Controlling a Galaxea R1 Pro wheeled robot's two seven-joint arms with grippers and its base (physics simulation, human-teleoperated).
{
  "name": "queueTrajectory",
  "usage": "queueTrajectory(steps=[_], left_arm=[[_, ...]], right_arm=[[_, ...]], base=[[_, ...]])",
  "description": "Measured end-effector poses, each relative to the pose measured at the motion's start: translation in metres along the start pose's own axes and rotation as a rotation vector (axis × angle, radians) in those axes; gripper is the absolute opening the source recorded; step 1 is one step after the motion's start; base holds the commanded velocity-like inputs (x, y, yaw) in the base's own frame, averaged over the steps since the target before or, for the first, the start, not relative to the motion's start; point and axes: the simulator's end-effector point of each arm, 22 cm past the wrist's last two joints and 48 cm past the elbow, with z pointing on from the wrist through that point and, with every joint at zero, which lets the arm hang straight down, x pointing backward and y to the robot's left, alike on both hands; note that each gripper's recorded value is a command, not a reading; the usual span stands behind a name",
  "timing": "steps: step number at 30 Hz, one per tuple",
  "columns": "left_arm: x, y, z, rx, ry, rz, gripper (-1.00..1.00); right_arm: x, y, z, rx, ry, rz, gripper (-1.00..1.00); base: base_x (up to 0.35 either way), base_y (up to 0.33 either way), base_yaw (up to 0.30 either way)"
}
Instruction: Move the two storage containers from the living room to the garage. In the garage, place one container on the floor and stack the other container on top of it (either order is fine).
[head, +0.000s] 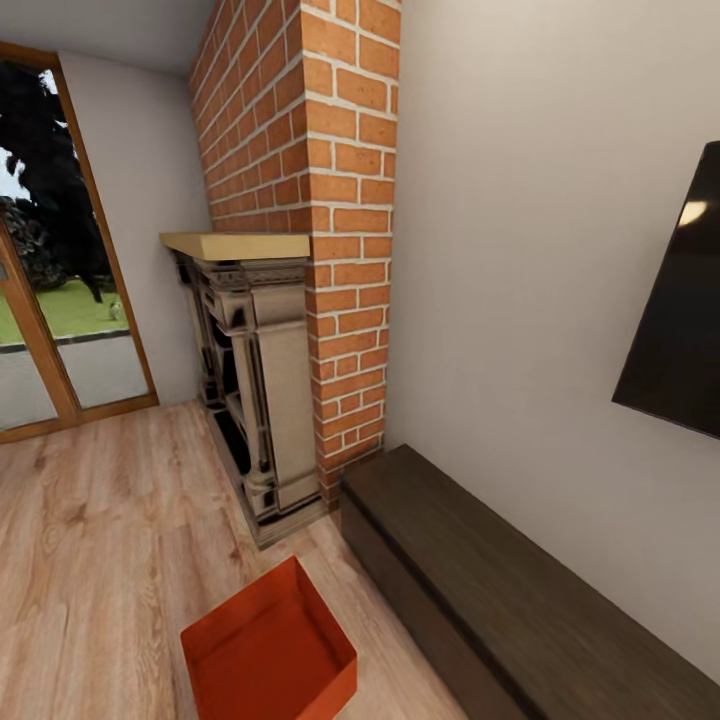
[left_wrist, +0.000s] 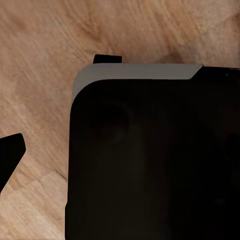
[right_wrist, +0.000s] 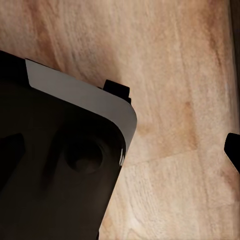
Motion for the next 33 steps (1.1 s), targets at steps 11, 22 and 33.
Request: queueTrajectory(steps=[11,22,33], left_arm=[[-0.0001,0.0003,0.0,0.0,0.0,0.0,1.0],[-0.0002,0.0011,0.0,-0.002,0.0,0.0,1.0],[-0.0007,0.0008,0.0,-0.002,-0.002,0.0,1.0]], right_arm=[[-0.0004,0.0,0.0,0.0,-0.001,0.0,1.0],[-0.0004,0.0,0.0,0.0,-0.001,0.0,1.0],[-0.0004,0.0,0.0,0.0,-0.001,0.0,1.0]], base=[[0.002,0.0,0.19],[0.0,0.0,0.269],[0.0,0.0,0.269]])
